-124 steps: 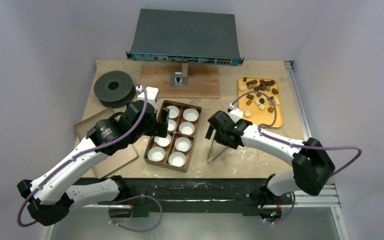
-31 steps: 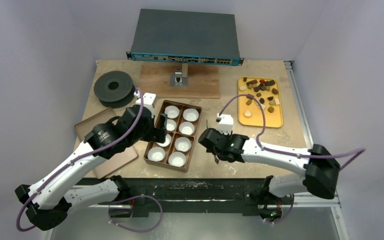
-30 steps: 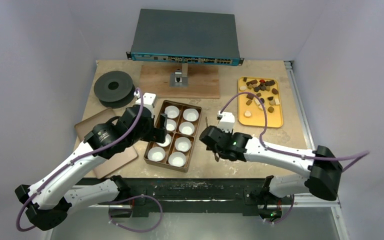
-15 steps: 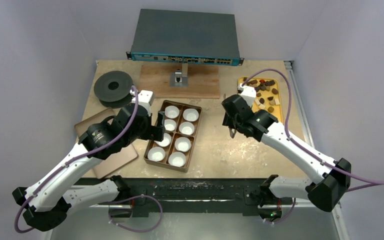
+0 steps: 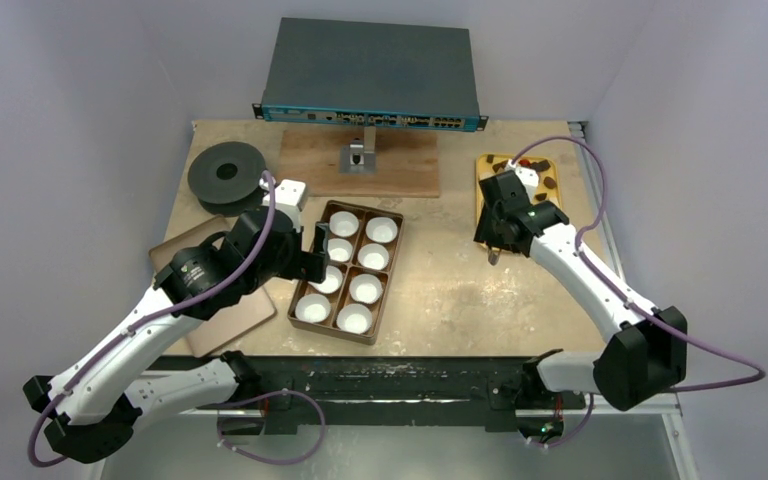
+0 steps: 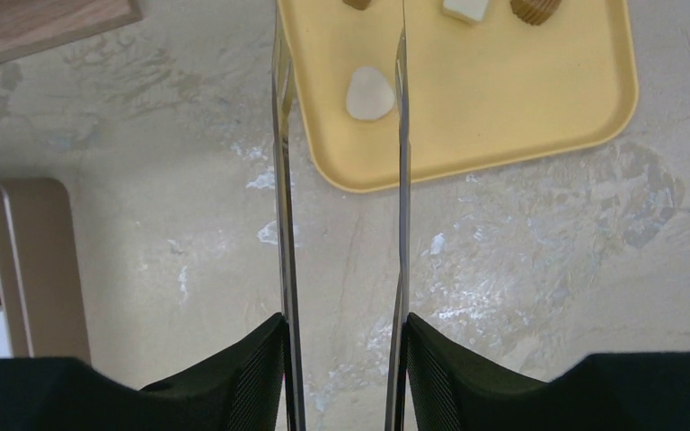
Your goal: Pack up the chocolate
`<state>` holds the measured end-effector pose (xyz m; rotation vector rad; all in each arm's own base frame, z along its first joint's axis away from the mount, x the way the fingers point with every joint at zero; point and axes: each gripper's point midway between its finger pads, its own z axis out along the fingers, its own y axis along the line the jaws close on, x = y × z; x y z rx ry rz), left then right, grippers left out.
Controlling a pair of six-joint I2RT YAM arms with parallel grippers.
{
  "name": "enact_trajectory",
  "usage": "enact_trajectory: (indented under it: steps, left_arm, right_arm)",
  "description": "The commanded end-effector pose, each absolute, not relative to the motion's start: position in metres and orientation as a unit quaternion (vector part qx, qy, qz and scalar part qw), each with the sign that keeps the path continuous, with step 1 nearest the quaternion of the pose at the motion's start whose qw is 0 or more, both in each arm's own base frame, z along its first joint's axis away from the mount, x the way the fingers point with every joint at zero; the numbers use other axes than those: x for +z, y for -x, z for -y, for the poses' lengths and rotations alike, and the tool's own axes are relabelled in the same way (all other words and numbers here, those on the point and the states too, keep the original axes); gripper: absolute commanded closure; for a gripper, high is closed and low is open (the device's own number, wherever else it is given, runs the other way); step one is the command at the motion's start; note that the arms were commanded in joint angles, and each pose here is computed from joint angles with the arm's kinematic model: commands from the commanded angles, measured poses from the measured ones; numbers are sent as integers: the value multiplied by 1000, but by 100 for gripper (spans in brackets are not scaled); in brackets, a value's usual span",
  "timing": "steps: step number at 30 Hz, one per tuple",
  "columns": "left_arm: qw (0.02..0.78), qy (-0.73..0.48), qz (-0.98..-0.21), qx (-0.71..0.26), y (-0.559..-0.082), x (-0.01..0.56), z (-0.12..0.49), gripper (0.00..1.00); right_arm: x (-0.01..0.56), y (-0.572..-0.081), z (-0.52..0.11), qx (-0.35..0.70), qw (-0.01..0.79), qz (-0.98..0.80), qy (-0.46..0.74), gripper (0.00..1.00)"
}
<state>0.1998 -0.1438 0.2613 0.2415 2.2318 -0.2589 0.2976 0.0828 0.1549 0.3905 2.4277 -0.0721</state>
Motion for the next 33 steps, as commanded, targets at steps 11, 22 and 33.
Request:
enact_trajectory:
  steps: [11,22,33]
  left_arm:
    - [449,-97,-881,-114,-205,280,145,0]
    - [445,-94,-884,-111,-205,278,145,0]
    - [440,-93,-885,-117,-205,277,149,0]
  right_arm:
    - [122,-308,-73,-23,314,-938,-144,49]
    - [110,-302,-72,-14,303,-941,-149,61]
    - [122,-289,-68,-11,304,-940,-154,67]
